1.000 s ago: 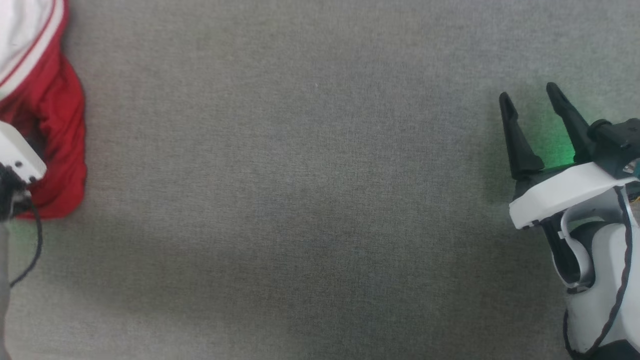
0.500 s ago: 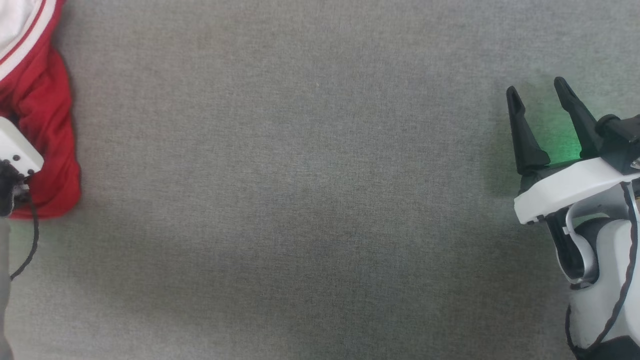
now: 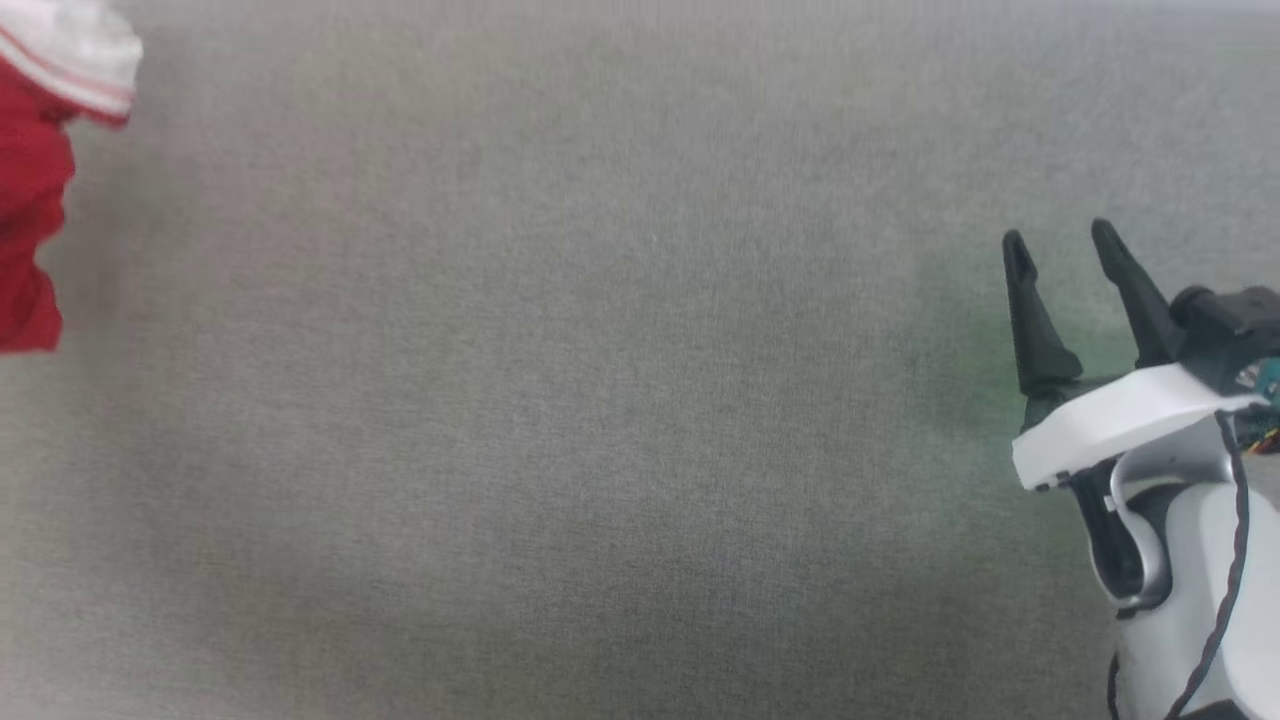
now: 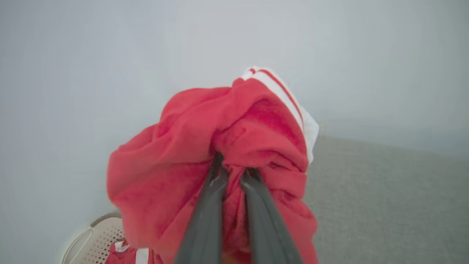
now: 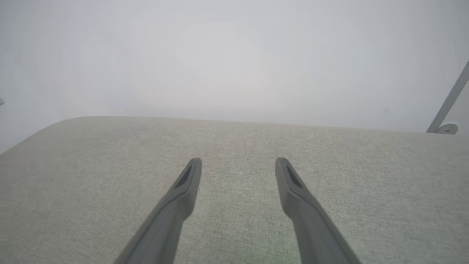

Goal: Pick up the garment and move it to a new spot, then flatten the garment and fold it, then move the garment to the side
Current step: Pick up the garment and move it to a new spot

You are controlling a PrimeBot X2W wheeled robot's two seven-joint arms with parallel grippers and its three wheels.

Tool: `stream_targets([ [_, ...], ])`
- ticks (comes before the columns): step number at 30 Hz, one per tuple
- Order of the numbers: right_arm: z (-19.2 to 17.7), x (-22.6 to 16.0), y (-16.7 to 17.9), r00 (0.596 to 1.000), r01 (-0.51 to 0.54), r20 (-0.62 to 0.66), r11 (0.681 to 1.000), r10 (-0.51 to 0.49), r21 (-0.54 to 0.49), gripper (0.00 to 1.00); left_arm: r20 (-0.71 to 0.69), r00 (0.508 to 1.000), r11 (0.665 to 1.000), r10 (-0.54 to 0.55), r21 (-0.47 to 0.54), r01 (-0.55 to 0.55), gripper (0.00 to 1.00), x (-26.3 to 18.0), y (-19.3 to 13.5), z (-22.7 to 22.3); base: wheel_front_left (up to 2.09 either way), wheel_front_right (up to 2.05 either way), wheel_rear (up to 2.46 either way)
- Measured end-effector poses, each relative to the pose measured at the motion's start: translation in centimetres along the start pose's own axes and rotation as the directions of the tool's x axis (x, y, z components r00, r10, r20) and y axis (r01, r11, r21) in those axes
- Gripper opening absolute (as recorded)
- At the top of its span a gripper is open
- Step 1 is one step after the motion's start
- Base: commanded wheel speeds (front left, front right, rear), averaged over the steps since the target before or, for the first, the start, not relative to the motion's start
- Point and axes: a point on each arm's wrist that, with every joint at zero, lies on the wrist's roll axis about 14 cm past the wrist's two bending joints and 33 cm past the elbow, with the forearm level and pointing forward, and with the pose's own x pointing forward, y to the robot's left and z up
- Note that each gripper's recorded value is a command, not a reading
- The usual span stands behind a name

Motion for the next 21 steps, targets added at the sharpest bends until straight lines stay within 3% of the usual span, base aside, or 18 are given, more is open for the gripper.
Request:
stream_targets([
  [6,2.9,-1.8,1.3,0.997,-0.005,0.071,1.000,0.004,0.015,1.00,0.178,0.981,0.996,-0.074,0.061,0.064,0.00,-3.2,-0.2,8.8,0.00,0.00,0.00],
  [13,5.5,-3.6,1.9,0.991,-0.002,0.133,1.000,0.000,0.021,1.00,0.242,0.958,0.986,-0.153,0.104,0.131,0.00,-7.3,-1.7,13.7,0.00,0.00,0.00],
  [21,7.4,-6.5,-1.7,0.976,0.108,0.186,0.994,-0.110,0.022,1.00,0.243,0.917,0.946,-0.316,0.159,0.283,0.00,-10.9,-9.1,14.7,0.00,0.00,0.00],
])
